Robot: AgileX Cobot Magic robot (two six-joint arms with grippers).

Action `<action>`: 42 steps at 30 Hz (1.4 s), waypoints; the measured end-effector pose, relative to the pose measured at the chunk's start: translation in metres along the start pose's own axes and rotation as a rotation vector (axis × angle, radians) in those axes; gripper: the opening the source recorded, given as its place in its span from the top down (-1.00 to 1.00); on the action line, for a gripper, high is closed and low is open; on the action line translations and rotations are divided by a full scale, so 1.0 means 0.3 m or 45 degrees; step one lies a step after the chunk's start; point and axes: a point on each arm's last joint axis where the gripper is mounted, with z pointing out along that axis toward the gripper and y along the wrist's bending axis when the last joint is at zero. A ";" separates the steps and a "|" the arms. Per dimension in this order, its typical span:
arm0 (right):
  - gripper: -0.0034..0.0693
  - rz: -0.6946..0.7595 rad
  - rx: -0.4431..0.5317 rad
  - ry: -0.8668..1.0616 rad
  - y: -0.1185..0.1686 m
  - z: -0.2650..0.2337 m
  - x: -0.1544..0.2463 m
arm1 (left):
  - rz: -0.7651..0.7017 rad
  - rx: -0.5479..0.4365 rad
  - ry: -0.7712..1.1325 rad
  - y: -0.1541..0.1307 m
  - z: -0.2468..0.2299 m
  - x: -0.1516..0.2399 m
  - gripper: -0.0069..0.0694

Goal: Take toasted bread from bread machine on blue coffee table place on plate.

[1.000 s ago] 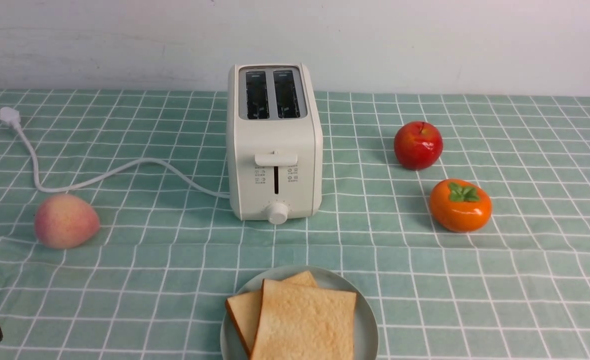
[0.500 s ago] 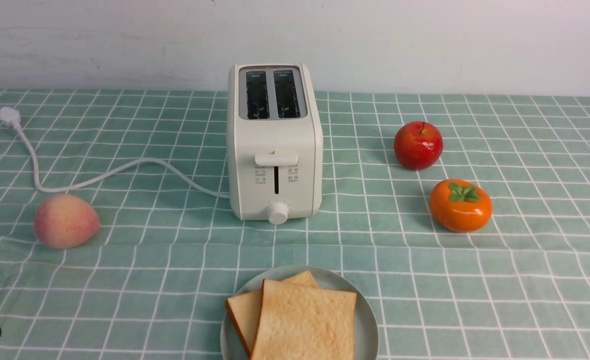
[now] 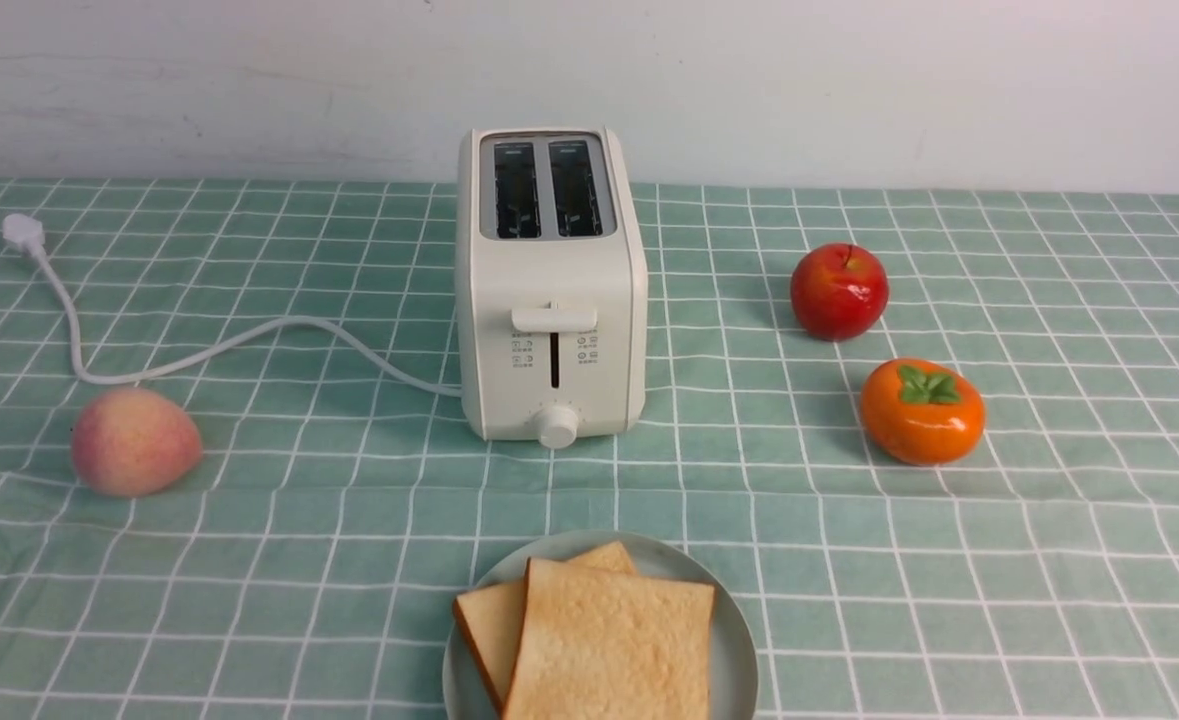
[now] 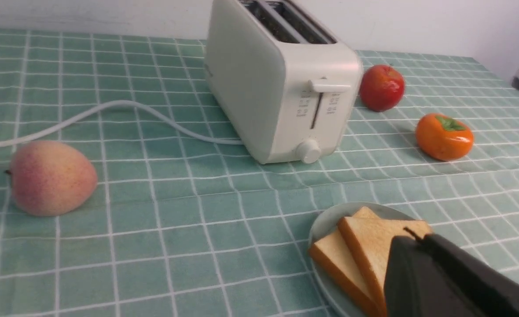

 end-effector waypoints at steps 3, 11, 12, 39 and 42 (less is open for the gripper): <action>0.82 0.000 0.000 0.000 0.000 0.000 0.000 | -0.060 -0.132 -0.084 0.039 0.005 0.042 0.83; 0.79 0.000 0.000 -0.001 0.000 0.000 0.000 | -0.136 -0.342 -0.178 0.146 0.055 0.244 0.82; 0.79 0.000 0.000 -0.001 0.000 0.000 0.000 | -0.140 -0.352 -0.155 0.156 0.066 0.270 0.81; 0.70 -0.003 0.000 -0.001 0.000 0.000 0.000 | -0.173 -0.394 -0.017 0.200 0.112 0.397 0.74; 0.68 -0.003 0.000 -0.001 0.000 0.000 0.000 | -0.173 -0.394 -0.017 0.200 0.112 0.397 0.73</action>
